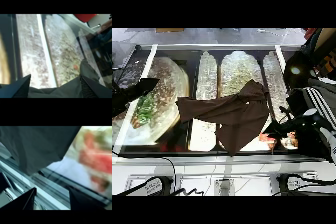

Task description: Fold the clothes and pants, and hang the long-sleeved shirts on hangers.

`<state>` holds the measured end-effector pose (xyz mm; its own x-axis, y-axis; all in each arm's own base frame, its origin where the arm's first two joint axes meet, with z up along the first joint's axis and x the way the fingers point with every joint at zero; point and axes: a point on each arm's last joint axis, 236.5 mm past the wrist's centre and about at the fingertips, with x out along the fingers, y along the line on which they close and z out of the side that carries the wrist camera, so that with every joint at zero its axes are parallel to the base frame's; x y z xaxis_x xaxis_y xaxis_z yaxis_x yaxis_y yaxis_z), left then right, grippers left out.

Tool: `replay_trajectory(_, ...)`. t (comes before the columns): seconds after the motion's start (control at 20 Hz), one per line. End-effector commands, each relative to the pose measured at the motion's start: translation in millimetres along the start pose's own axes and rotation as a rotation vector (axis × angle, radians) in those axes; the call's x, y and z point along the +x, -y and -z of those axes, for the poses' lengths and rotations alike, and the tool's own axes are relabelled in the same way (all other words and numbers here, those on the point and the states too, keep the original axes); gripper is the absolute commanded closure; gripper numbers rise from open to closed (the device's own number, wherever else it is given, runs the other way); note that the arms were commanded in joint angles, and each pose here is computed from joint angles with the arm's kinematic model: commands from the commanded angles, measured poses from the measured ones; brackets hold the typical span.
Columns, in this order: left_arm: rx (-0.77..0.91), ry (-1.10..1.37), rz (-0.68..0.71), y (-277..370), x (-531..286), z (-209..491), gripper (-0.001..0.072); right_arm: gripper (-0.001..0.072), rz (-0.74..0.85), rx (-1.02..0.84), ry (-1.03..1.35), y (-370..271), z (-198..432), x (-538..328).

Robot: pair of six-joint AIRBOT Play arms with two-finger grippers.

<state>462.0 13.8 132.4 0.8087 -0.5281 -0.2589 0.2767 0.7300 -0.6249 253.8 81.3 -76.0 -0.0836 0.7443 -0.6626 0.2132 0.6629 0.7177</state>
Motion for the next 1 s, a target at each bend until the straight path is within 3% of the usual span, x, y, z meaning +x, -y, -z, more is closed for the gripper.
replay_trajectory(0.0,0.004,0.003,0.001,1.3,-1.2,-1.2,0.0016,0.0253,0.015,0.050,0.130,16.1,-16.3,24.8)
replay_trajectory(0.2,0.004,0.003,0.001,1.3,-1.2,-1.2,0.0016,0.0270,0.126,-0.029,0.200,15.5,-38.6,47.4)
replay_trajectory(0.25,0.003,0.002,0.001,1.1,-1.1,-1.0,0.0016,0.0317,0.138,-0.053,0.212,10.3,-42.5,54.1)
replay_trajectory(0.3,0.001,0.001,0.001,0.7,-0.9,-0.6,0.0016,0.0452,0.150,-0.079,0.239,5.1,-49.3,59.4)
replay_trajectory(0.4,0.001,0.001,0.001,0.4,-0.8,-0.4,0.0016,0.0509,0.168,-0.140,0.311,-2.7,-67.2,60.7)
replay_trajectory(0.5,0.001,0.001,0.001,0.4,-0.8,-0.4,0.0016,0.0693,0.163,-0.194,0.352,-13.4,-80.1,53.1)
replay_trajectory(0.7,0.087,-0.128,-0.069,-17.8,-1.7,29.8,0.0016,0.0695,0.195,-0.350,0.373,-43.7,-82.1,22.9)
replay_trajectory(0.95,0.047,-0.668,-0.218,-63.6,-45.7,162.4,0.0018,0.0694,0.246,-0.454,0.441,-64.9,-77.9,-8.0)
